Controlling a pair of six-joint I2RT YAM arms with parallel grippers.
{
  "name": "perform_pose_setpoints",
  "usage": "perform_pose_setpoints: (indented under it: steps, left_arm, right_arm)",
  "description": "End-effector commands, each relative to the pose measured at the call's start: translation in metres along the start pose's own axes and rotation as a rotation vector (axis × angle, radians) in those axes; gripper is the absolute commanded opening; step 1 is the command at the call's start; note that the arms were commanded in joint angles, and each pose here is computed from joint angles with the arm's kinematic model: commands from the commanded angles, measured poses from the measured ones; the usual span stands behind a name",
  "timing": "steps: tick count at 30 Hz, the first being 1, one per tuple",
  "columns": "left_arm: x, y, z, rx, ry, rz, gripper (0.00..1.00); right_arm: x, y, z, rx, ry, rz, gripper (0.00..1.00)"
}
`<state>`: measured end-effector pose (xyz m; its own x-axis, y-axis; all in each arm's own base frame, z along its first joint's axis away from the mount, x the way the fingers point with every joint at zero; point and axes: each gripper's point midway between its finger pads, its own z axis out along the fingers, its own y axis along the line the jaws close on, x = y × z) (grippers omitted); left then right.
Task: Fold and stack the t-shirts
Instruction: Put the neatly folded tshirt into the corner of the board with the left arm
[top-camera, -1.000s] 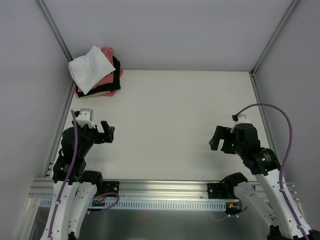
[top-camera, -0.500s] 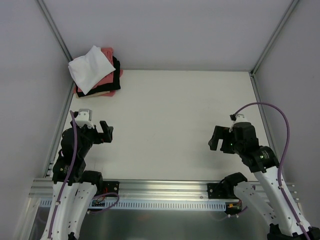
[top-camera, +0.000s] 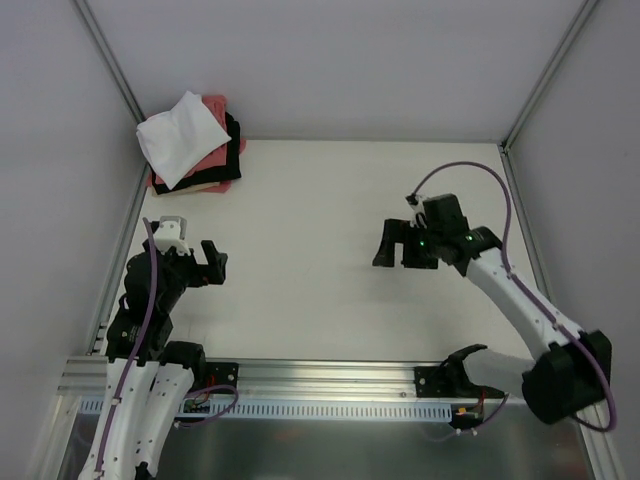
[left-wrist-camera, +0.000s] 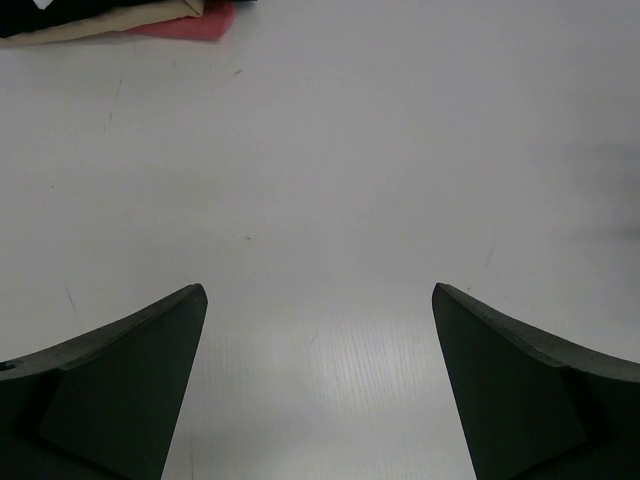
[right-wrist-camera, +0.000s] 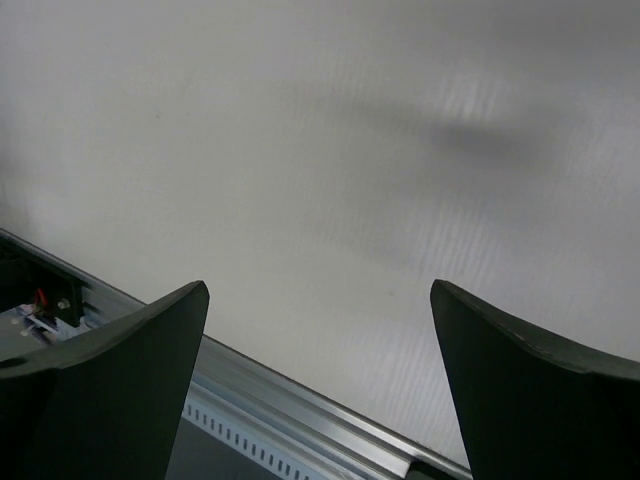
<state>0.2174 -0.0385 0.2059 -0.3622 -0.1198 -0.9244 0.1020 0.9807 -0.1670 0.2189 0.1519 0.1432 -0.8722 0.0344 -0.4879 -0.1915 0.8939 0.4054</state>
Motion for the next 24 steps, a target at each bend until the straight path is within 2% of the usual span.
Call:
perform_pose_setpoints:
  steps: [1, 3, 5, 6, 10, 13, 14, 16, 17, 19, 20, 21, 22, 23, 24]
  left_arm:
    - [-0.003, -0.001, 0.000, 0.001, 0.003, -0.010, 0.98]
    - [-0.001, 0.000, 0.002, -0.003, 0.014, -0.011, 0.98]
    - [-0.001, 0.003, 0.003, -0.022, 0.022, -0.012, 0.99]
    - [-0.001, 0.005, 0.004, -0.030, 0.023, -0.012, 0.99]
    - [-0.027, 0.019, 0.011, -0.133, -0.038, -0.059, 0.99]
    - [-0.067, 0.012, 0.037, -0.104, -0.133, -0.096, 0.99]
    - [-0.090, 0.007, 0.056, -0.083, -0.176, -0.095, 0.99]
    - [-0.111, 0.002, 0.079, -0.059, -0.183, -0.073, 0.99]
    - [-0.132, 0.002, 0.105, -0.064, -0.157, -0.057, 0.99]
    - [-0.148, 0.000, 0.135, -0.058, -0.106, -0.022, 0.99]
    - [-0.169, -0.001, 0.167, -0.060, -0.086, -0.016, 0.99]
    - [-0.169, 0.000, 0.182, -0.071, -0.043, -0.013, 0.99]
    - [-0.188, 0.002, 0.212, -0.088, -0.035, 0.006, 0.99]
    - [-0.196, 0.003, 0.226, -0.100, -0.027, 0.018, 0.99]
    - [-0.192, 0.009, 0.238, -0.136, 0.022, 0.045, 0.99]
  right_arm:
    - [-0.068, 0.062, 0.015, -0.197, -0.084, -0.099, 0.99]
    - [-0.093, 0.087, 0.033, -0.230, -0.052, -0.129, 1.00]
    - [-0.097, 0.099, 0.055, -0.236, 0.006, -0.139, 0.99]
    - [-0.110, 0.110, 0.053, -0.254, -0.013, -0.147, 0.99]
    - [-0.104, 0.118, 0.060, -0.291, -0.002, -0.136, 0.99]
    - [-0.083, 0.106, 0.059, -0.275, 0.023, -0.143, 1.00]
    - [-0.078, 0.102, 0.057, -0.268, 0.028, -0.144, 0.99]
    - [-0.068, 0.099, 0.046, -0.275, 0.020, -0.156, 0.99]
    - [-0.055, 0.092, 0.047, -0.263, 0.041, -0.153, 0.99]
    - [-0.042, 0.083, 0.037, -0.246, 0.040, -0.156, 0.99]
    - [-0.039, 0.081, 0.034, -0.245, 0.036, -0.159, 0.99]
    - [-0.035, 0.078, 0.031, -0.238, 0.037, -0.161, 1.00]
    - [-0.032, 0.075, 0.027, -0.236, 0.030, -0.162, 0.99]
    - [-0.030, 0.072, 0.025, -0.233, 0.030, -0.163, 1.00]
    - [-0.028, 0.071, 0.023, -0.235, 0.030, -0.157, 0.99]
